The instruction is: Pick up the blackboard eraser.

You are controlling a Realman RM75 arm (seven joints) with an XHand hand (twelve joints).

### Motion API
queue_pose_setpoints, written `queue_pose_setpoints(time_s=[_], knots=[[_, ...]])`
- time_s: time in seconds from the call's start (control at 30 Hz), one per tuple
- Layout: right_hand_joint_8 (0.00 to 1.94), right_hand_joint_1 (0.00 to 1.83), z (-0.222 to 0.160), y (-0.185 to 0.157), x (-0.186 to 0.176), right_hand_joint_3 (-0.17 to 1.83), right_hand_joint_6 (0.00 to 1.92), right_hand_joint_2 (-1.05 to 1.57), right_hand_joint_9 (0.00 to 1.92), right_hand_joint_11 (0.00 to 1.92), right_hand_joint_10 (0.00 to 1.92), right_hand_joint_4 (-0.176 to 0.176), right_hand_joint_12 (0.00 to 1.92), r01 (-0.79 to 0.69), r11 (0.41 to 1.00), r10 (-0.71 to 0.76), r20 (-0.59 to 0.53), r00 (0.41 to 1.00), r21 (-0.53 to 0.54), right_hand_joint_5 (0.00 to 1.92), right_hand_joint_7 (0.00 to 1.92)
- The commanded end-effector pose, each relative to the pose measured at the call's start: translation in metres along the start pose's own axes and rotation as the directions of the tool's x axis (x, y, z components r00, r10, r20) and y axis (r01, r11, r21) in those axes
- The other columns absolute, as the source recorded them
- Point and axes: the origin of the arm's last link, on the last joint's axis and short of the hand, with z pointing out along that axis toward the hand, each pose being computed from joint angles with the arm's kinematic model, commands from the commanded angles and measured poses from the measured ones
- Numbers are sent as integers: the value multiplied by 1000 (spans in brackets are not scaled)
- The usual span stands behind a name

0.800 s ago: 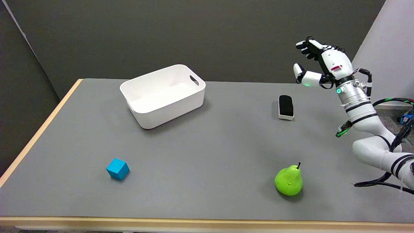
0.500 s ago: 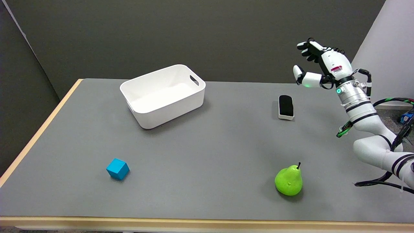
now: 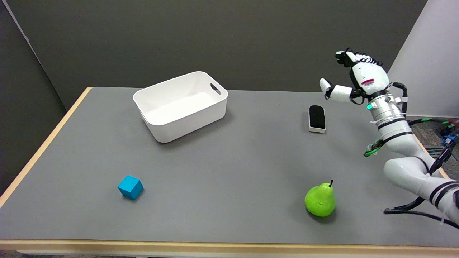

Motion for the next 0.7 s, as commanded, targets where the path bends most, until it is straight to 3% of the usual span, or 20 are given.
queue_pose_setpoints(time_s=[0.03, 0.33, 0.4, 0.43, 0.7], knots=[[559, 431, -47, -92, -40, 783, 516, 670, 269, 225, 1053, -176, 1492, 92, 958, -83, 44, 996, -273, 238, 388], [571, 439, -74, -128, -45, 777, 507, 675, 244, 221, 1044, -176, 1487, 91, 908, -93, 16, 996, -408, 221, 365], [574, 439, -100, -160, -47, 775, 506, 676, 242, 223, 1043, -176, 1490, -34, 876, 85, 84, 993, -480, 218, 360], [576, 440, -78, -137, -48, 775, 506, 677, 241, 226, 1042, -176, 1494, 109, 894, -103, 37, 994, -434, 216, 357], [614, 444, -85, -129, -58, 770, 511, 678, 239, 295, 1041, -176, 1578, 111, 817, -61, 107, 992, -565, 203, 350]])
